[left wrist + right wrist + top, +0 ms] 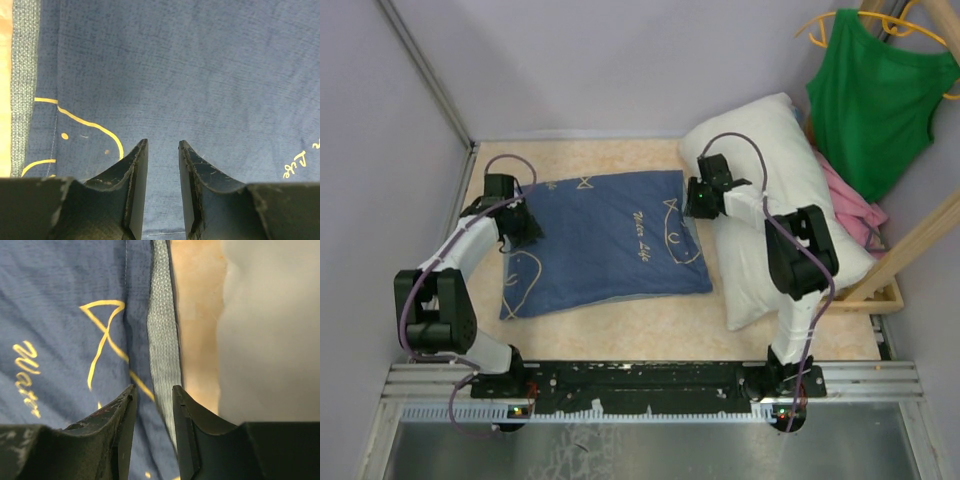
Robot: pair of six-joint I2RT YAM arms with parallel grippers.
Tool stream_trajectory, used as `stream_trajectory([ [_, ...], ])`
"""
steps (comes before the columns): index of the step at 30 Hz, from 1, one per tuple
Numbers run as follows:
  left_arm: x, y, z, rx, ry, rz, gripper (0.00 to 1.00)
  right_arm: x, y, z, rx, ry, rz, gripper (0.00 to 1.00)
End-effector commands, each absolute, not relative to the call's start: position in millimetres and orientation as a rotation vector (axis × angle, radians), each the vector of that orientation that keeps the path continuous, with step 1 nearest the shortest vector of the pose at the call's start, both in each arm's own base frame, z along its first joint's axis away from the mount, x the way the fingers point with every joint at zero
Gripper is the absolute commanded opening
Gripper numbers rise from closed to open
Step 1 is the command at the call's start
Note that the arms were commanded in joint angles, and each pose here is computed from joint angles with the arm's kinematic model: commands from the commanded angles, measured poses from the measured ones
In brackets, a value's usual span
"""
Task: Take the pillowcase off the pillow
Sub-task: Fold the pillowcase at the center of the board.
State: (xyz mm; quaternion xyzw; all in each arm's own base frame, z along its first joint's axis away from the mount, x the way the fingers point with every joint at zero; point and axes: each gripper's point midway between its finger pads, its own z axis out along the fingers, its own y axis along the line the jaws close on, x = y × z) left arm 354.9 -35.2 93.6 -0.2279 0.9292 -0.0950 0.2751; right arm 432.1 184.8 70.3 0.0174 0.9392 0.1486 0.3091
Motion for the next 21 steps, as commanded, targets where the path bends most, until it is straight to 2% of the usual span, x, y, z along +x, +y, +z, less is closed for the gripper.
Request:
stream_trajectory([
  [1, 349.5, -35.9, 81.3, -0.577, 2.529, -0.299, 0.37, 457.4, 199.9, 59.8, -0.003, 2.486, 0.437, 0.35],
  [11, 336.9, -33.9, 63.5, -0.6, 2.571, -0.305, 0.36, 466.3, 206.5, 33.6, -0.011, 2.532, 0.445, 0.37],
  [15, 338.9, -34.6, 62.8, -0.595, 2.58, -0.31, 0.36, 460.5, 209.5, 28.5, -0.019, 2.54, 0.477, 0.28],
  [18, 339.3, -34.8, 60.0, -0.596, 2.589, -0.312, 0.36, 457.8, 211.2, 27.9, -0.022, 2.538, 0.495, 0.27],
  [21, 338.8, -34.7, 56.6, -0.6, 2.599, -0.309, 0.36, 457.4, 212.5, 28.5, -0.028, 2.53, 0.509, 0.21],
])
